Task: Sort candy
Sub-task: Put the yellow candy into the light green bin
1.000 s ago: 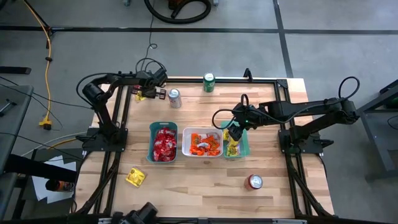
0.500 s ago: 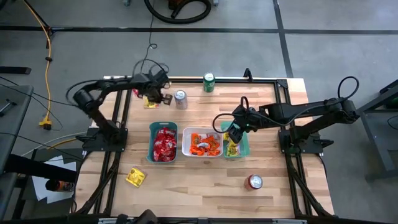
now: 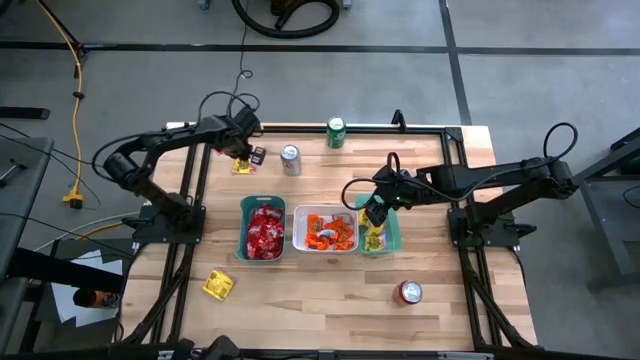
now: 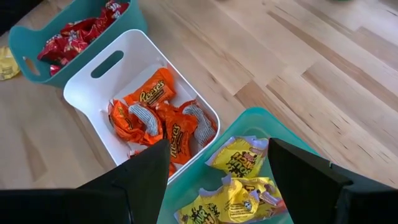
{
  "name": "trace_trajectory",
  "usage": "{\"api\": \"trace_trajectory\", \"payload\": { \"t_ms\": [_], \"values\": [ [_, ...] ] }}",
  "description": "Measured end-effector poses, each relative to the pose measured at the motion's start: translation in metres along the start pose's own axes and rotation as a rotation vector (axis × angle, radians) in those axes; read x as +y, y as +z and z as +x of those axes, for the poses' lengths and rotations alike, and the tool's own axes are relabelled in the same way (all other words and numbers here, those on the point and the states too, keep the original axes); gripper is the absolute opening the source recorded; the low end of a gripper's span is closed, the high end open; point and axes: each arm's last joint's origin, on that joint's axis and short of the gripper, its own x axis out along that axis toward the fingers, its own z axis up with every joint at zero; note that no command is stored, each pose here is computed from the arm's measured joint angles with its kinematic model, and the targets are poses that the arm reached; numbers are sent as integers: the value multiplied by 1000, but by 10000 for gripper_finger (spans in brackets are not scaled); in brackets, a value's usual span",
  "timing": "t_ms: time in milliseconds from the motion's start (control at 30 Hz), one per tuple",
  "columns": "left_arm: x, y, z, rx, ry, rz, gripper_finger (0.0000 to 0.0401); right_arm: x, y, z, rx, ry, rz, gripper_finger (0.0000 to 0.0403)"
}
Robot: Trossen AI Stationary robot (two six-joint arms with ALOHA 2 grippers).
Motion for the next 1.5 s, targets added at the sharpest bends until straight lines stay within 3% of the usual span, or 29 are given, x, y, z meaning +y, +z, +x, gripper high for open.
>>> {"api": "trace_trajectory", "payload": {
  "t_ms": [433, 700, 867, 1033, 1200, 1300, 1500],
  "values": [
    [-2, 3, 23, 42, 9, 10, 165, 0, 0, 0, -1, 1, 32, 266],
    [-6, 1, 45, 122, 37, 25, 192, 0, 0, 0, -1, 1, 44, 266],
    [-10, -1, 45, 122, 32, 79, 148, 0, 0, 0, 0, 1, 45, 266],
    [-6, -4, 30, 106, 20, 147, 20, 0, 0, 0, -13, -12, 43, 266],
    [3, -1, -6, -20, -31, 161, 5, -1, 1, 0, -29, -29, 43, 266],
    [5, -3, -38, -145, -151, 169, 4, 0, 2, 0, -37, -23, 45, 266],
    [-7, -20, -112, -461, -518, 282, 1, 8, 11, -1, -134, 56, -1, 266]
  ]
}}
